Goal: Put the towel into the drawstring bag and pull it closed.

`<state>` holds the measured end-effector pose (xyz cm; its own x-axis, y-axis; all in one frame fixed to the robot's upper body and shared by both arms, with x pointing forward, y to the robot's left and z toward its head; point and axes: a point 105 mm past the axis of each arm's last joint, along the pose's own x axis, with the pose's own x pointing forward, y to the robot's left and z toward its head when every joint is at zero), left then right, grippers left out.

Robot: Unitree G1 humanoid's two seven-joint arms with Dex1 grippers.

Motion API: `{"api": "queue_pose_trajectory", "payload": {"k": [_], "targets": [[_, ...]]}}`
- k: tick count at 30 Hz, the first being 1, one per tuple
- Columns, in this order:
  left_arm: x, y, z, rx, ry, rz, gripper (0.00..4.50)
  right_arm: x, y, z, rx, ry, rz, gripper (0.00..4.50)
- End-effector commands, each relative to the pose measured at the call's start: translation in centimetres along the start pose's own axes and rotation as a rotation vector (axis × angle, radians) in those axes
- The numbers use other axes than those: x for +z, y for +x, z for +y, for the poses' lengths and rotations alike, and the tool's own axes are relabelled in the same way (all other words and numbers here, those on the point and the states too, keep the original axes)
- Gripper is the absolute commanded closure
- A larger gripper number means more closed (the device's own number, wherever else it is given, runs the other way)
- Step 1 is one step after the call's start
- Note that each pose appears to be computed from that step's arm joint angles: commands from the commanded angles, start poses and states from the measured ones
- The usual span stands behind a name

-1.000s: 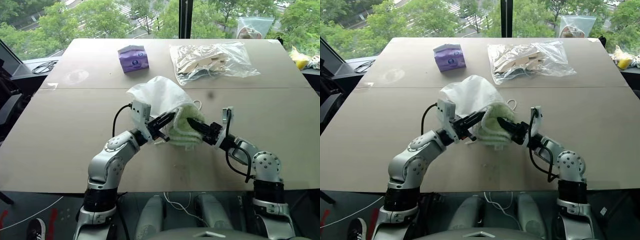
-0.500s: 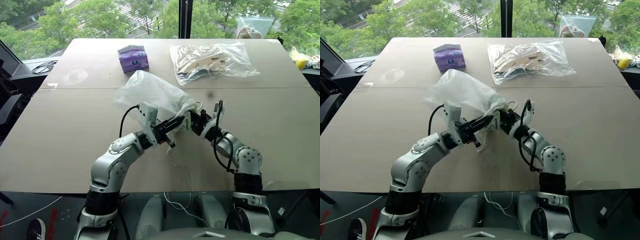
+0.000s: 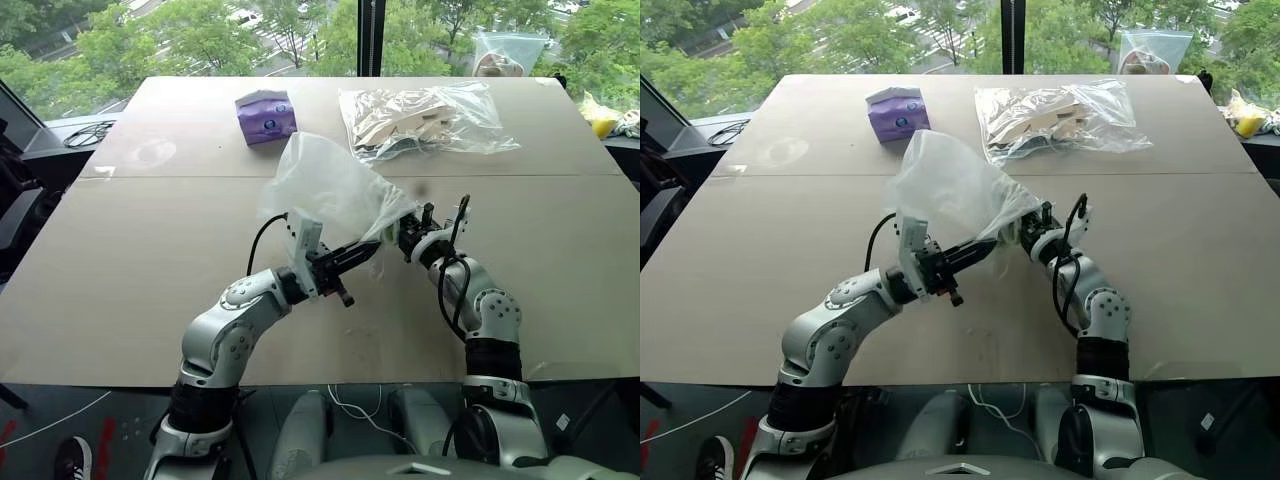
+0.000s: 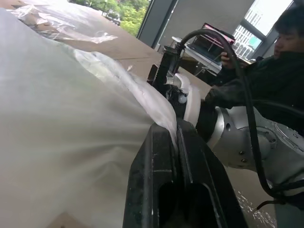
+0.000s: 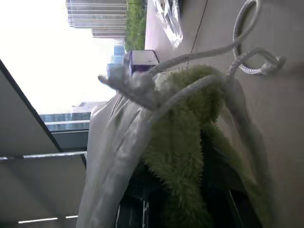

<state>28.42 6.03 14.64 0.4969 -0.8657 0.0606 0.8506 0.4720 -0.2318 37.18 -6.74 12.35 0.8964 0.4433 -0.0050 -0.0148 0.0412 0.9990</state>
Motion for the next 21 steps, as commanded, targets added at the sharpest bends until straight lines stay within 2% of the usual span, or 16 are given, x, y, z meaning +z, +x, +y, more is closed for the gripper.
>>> {"api": "queue_pose_trajectory", "payload": {"k": [1, 2, 3, 4, 5, 6, 8, 9, 12, 17, 21], "targets": [[1.3, 0.3, 0.3, 0.000, 0.069, -0.040, 4.50, -3.9, 1.7, 6.1, 0.133, 0.068, 0.058, 4.07], [1.4, 0.3, 0.7, 0.017, 0.079, -0.042, 4.50, -4.2, 1.5, 6.2, 0.124, 0.026, 0.073, 3.55], [1.5, 0.4, 1.1, 0.030, 0.092, -0.042, 4.50, -4.7, 1.3, 6.1, 0.118, -0.061, 0.100, 3.27], [1.7, 0.4, 1.7, 0.040, 0.103, -0.047, 4.50, -5.1, 1.0, 5.5, 0.101, -0.205, 0.133, 2.75], [2.0, 0.4, 2.1, 0.047, 0.115, -0.052, 4.50, -5.4, 0.6, 4.9, 0.084, -0.325, 0.158, 2.48], [2.2, 0.4, 2.4, 0.052, 0.123, -0.056, 4.50, -5.6, 0.4, 4.4, 0.073, -0.402, 0.175, 2.02], [2.7, 0.3, 3.3, 0.063, 0.146, -0.063, 4.50, -5.1, -0.1, 4.0, 0.081, -0.449, 0.169, 1.13], [3.0, 0.1, 3.8, 0.072, 0.156, -0.064, 4.50, -4.8, -0.5, 4.2, 0.103, -0.444, 0.169, 0.83], [3.6, -0.4, 4.6, 0.073, 0.173, -0.067, 4.50, -4.1, -1.8, 4.8, 0.154, -0.490, 0.189, 0.83], [4.3, -0.9, 5.3, 0.071, 0.186, -0.079, 4.50, -2.0, -3.2, 4.1, 0.135, -0.555, 0.186, 0.83], [4.5, -0.8, 5.2, 0.059, 0.189, -0.087, 4.50, -2.0, -3.6, 3.7, 0.128, -0.561, 0.214, 0.83]]}}
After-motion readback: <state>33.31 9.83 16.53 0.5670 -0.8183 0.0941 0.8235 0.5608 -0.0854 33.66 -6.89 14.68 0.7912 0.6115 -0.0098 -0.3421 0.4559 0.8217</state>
